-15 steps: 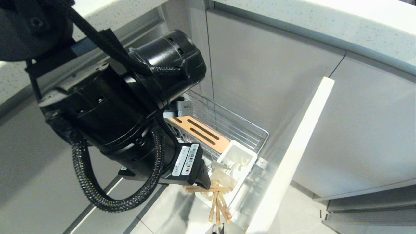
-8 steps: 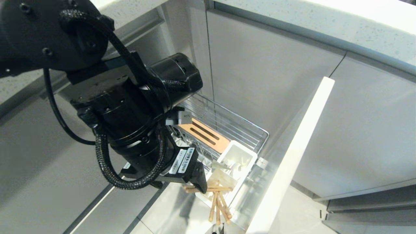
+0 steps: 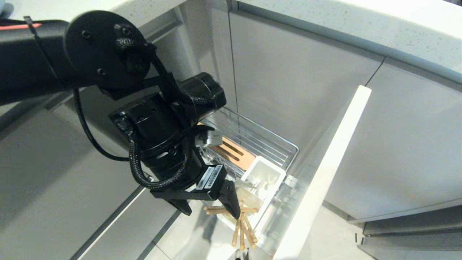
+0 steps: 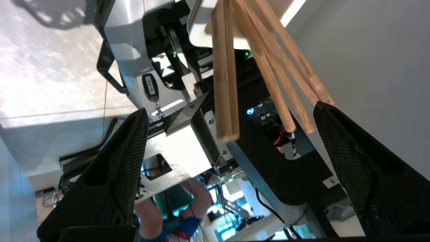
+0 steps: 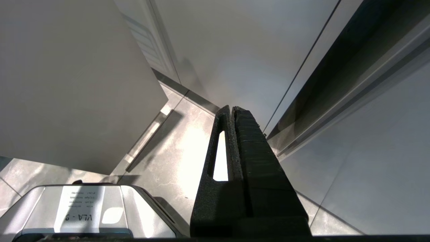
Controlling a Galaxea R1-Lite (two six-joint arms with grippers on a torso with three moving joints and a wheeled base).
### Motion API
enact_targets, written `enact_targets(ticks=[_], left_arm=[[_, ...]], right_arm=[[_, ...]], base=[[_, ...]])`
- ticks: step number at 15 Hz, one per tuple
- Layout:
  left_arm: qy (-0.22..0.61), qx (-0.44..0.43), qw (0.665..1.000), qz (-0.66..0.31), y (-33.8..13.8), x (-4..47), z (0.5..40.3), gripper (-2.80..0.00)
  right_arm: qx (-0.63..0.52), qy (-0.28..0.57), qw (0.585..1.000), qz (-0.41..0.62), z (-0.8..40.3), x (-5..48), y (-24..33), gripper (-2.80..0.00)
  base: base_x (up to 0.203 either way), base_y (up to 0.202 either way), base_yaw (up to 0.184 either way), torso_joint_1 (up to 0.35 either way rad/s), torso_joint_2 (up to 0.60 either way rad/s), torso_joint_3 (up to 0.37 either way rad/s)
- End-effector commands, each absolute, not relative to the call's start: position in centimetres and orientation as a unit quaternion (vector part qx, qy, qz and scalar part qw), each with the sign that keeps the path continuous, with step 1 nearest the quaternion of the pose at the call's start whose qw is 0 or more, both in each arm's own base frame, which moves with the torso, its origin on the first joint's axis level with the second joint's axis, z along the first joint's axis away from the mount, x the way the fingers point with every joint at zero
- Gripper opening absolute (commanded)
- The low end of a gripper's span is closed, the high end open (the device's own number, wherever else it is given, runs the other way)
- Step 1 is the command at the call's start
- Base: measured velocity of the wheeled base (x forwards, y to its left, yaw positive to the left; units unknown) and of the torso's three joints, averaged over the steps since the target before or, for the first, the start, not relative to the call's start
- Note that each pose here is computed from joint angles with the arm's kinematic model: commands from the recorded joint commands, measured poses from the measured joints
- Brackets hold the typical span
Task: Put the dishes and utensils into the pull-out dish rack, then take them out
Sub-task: Take the chopsticks out of the cupboard
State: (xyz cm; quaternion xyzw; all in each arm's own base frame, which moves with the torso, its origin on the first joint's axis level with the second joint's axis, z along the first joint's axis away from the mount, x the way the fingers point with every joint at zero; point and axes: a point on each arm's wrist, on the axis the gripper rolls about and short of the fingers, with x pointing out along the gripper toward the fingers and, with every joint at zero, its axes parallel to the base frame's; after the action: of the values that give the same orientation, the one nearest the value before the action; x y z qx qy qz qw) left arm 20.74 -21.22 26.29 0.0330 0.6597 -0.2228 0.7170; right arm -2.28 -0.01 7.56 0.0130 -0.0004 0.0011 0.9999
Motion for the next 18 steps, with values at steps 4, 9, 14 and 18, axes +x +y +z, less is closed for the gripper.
enact_targets(ticks=[4,9,14,18], left_arm=[[0.677,0.042,0.704,-0.211,-21.4,21.6,25.2,0.0],[0.693,0.067,0.687,-0.21,-21.3,21.8,24.5,0.0],[0.711,0.087,0.668,-0.2,-21.4,22.6,23.3,0.0],[0.72,0.085,0.663,-0.187,-21.5,23.7,22.1,0.0]], right_arm=[[0.013,0.0,1.0,0.001,7.5,-2.3,0.0,-2.8],[0.013,-0.001,1.0,0.001,7.6,-2.3,0.0,-2.8],[0.013,0.0,1.0,0.001,7.5,-2.3,0.0,-2.8],[0.013,0.0,1.0,0.002,7.5,-2.3,0.0,-2.8]], base=[[0.0,0.0,0.0,0.0,0.0,0.0],[0.0,0.0,0.0,0.0,0.0,0.0],[0.0,0.0,0.0,0.0,0.0,0.0],[0.0,0.0,0.0,0.0,0.0,0.0]])
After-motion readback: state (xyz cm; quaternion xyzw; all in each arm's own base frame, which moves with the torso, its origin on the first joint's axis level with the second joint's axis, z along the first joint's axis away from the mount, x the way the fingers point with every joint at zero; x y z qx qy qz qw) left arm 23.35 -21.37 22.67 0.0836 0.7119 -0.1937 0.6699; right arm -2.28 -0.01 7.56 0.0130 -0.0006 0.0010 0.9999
